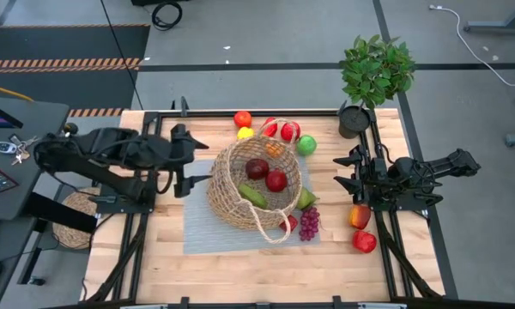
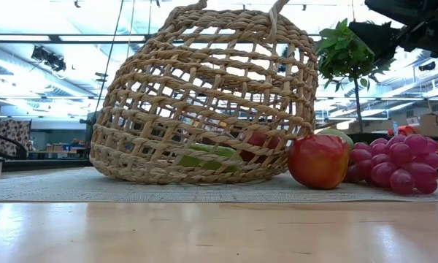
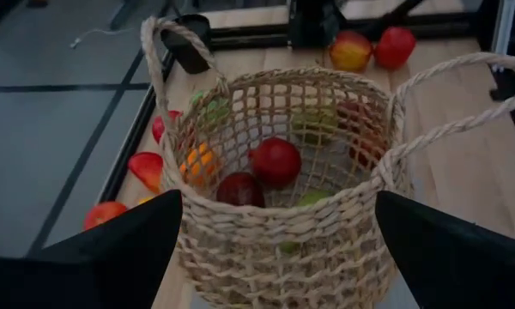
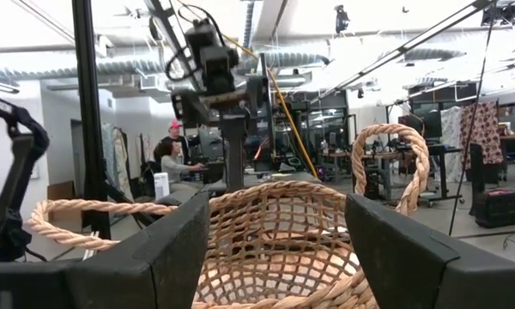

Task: Build produce basket
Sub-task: Put the green pear into the mesh basket

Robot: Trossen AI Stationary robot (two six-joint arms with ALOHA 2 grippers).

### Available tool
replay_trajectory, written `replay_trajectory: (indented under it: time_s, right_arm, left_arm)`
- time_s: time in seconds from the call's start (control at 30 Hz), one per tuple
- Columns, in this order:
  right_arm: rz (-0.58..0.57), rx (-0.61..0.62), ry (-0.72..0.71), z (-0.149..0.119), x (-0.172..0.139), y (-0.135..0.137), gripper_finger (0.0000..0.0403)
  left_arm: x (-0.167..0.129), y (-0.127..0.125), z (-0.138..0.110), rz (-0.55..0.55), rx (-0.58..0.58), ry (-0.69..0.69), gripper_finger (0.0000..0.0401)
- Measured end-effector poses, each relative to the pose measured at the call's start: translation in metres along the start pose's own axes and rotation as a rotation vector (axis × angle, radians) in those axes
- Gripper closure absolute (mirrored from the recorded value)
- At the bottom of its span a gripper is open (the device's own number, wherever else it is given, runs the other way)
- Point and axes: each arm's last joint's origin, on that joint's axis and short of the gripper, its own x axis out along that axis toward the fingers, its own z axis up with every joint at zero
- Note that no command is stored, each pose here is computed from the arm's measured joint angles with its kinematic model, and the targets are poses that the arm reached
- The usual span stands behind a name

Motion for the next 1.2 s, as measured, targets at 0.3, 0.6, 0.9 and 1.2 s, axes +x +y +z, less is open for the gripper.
replay_trajectory:
  time_s: [0.3, 0.6, 0.9, 1.2]
  right_arm:
    - [0.0, 0.0, 0.0, 0.0, 0.0, 0.0, 0.0128]
    - [0.0, 0.0, 0.0, 0.0, 0.0, 0.0, 0.0128]
    - [0.0, 0.0, 0.0, 0.0, 0.0, 0.0, 0.0128]
    - [0.0, 0.0, 0.0, 0.0, 0.0, 0.0, 0.0128]
  left_arm:
    - [0.002, 0.006, -0.067, 0.044, -0.139, -0.214, 0.0007]
    - [0.015, 0.004, -0.126, 0.049, -0.208, -0.44, 0.0007]
    - [0.017, 0.008, -0.163, 0.077, -0.255, -0.537, 0.0007]
    - [0.033, 0.004, -0.2, 0.069, -0.304, -0.586, 0.0007]
